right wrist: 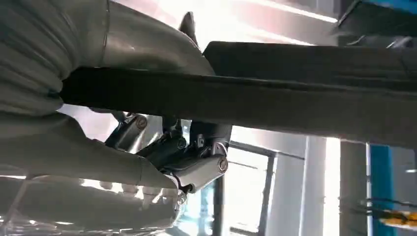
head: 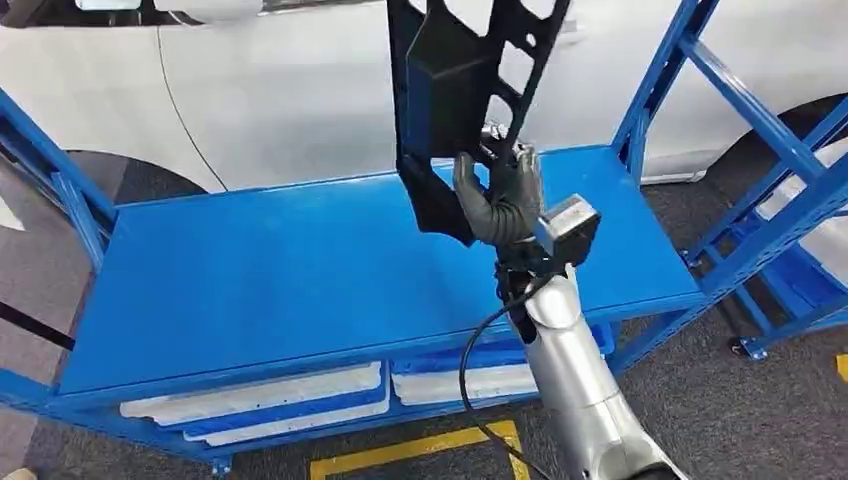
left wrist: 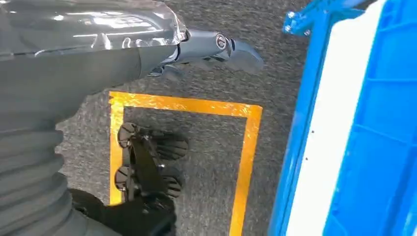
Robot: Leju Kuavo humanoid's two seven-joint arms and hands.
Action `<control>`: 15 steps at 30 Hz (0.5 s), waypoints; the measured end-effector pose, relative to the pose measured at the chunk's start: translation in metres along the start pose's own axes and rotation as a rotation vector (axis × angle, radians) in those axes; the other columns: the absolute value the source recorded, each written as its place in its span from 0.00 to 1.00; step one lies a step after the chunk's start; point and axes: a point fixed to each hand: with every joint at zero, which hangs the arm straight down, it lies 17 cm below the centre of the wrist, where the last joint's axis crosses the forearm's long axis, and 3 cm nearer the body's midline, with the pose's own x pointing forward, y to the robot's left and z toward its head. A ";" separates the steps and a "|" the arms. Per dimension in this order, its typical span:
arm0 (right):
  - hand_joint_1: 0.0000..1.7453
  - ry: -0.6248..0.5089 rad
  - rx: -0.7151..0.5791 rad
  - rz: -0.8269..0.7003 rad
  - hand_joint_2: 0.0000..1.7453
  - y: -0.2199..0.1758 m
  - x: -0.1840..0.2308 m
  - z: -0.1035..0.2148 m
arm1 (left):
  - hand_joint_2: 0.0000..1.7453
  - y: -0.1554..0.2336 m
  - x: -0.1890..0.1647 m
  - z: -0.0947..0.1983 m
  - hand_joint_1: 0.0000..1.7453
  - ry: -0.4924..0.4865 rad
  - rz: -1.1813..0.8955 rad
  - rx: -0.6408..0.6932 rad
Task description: Take the parts from the cabinet and place them on the table.
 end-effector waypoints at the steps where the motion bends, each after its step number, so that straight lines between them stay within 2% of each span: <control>1: 1.00 -0.018 0.007 -0.023 1.00 0.001 0.008 0.002 | 1.00 0.000 0.000 0.000 0.00 -0.003 0.000 0.000; 6: 1.00 -0.155 0.087 -0.216 1.00 0.011 0.067 0.009 | 1.00 -0.003 0.005 0.002 0.00 -0.038 0.018 -0.009; 15: 1.00 -0.252 0.231 -0.343 1.00 0.037 0.124 0.031 | 1.00 -0.002 0.002 0.003 0.00 -0.035 0.010 -0.005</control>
